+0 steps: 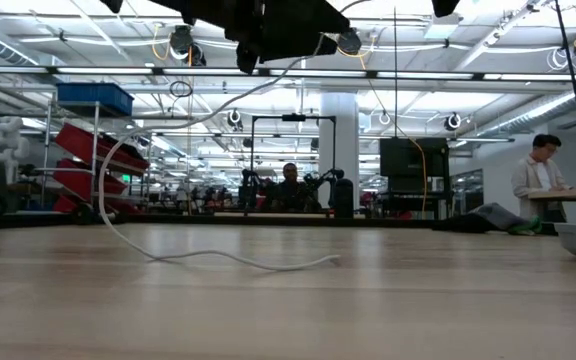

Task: Coil cords
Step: Uncoil the white cable wire from the spool

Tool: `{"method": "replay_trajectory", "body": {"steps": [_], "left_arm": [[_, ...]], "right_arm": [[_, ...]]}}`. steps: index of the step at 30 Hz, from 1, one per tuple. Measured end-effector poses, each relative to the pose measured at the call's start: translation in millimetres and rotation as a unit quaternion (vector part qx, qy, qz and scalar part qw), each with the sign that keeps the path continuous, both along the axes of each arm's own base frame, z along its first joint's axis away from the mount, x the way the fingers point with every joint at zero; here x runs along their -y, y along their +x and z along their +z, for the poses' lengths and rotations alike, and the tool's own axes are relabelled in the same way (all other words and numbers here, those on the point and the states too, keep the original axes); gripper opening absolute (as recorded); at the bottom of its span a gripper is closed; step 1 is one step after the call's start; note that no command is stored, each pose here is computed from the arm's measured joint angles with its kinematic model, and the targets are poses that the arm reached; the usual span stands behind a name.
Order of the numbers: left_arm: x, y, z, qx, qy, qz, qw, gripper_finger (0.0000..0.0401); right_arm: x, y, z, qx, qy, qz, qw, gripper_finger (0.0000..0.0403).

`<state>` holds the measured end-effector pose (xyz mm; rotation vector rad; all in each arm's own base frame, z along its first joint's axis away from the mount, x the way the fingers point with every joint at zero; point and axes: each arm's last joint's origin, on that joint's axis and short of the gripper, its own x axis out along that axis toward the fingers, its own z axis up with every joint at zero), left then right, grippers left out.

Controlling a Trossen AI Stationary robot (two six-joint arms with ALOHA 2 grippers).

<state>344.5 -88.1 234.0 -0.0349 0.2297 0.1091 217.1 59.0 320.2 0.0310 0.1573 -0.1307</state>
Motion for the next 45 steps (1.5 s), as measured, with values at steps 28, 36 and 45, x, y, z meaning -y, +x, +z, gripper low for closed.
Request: {"method": "replay_trajectory", "body": {"steps": [28, 36, 45], "left_arm": [[0.4, -72.9, 53.9, -0.072, -0.012, 0.051, 0.996, 0.0003], [13.1, -104.3, 85.0, -0.003, -0.012, 0.069, 0.998, 0.0003], [12.5, -118.6, 129.1, 0.145, -0.021, 0.050, 0.988, 0.0002]], "right_arm": [[0.0, -0.4, -2.0, -0.011, -0.003, 0.003, 1.000, 0.0000], [0.2, -1.0, -4.7, -0.024, 0.000, 0.001, 1.000, 0.0000], [1.7, 6.5, -9.5, -0.032, -0.020, -0.007, 0.999, 0.0000]]}}
